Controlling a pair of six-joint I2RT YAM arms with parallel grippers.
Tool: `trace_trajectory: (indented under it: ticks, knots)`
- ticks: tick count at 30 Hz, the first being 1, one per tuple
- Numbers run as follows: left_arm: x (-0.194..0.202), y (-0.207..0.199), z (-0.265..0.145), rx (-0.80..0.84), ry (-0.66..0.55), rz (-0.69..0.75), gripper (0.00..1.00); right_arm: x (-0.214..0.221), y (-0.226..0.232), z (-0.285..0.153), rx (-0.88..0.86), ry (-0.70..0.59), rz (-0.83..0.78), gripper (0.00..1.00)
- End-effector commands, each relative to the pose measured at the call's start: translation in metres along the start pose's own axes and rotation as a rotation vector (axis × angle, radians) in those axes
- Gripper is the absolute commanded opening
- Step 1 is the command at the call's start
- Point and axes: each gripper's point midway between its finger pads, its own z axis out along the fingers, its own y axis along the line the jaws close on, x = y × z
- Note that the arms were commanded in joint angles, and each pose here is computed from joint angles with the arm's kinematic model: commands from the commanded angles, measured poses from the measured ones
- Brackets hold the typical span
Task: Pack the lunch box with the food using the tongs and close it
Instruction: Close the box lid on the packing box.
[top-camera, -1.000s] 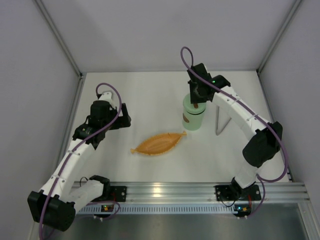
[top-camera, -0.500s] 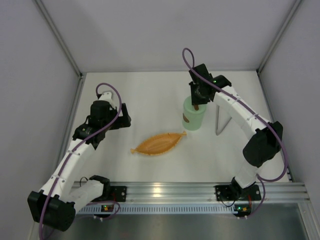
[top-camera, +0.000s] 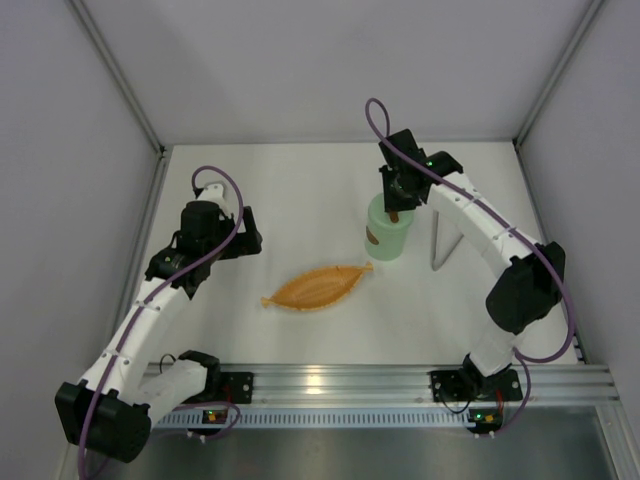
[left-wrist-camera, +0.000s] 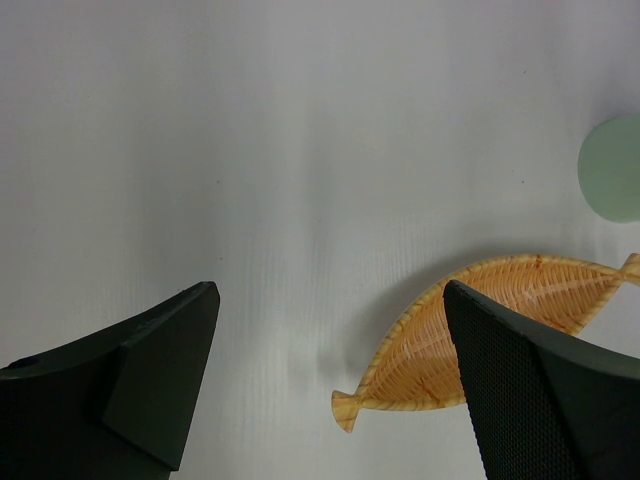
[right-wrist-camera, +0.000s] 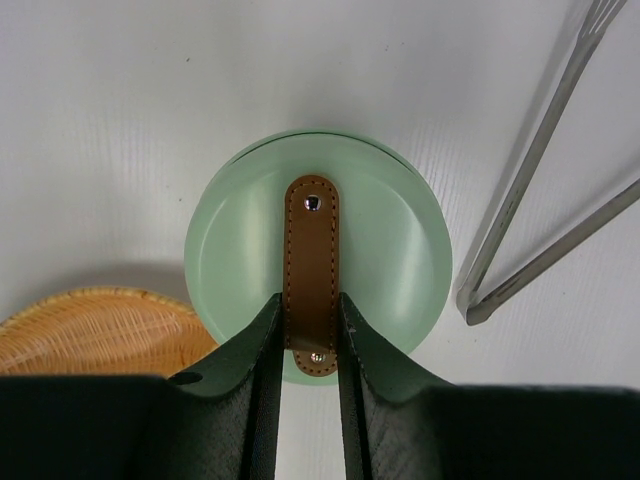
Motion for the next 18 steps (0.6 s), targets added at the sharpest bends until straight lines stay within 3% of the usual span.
trace_trajectory:
  ticks: [1, 18]
  knots:
    - [-0.012, -0.004, -0.006, 0.013, -0.042, -0.001, 0.99, 0.004, -0.005, 0.011, 0.012, 0.032, -0.013, 0.18]
    - [-0.011, -0.004, -0.005, 0.012, -0.038, 0.000, 0.99, 0.043, -0.014, 0.053, 0.073, 0.139, -0.048, 0.32]
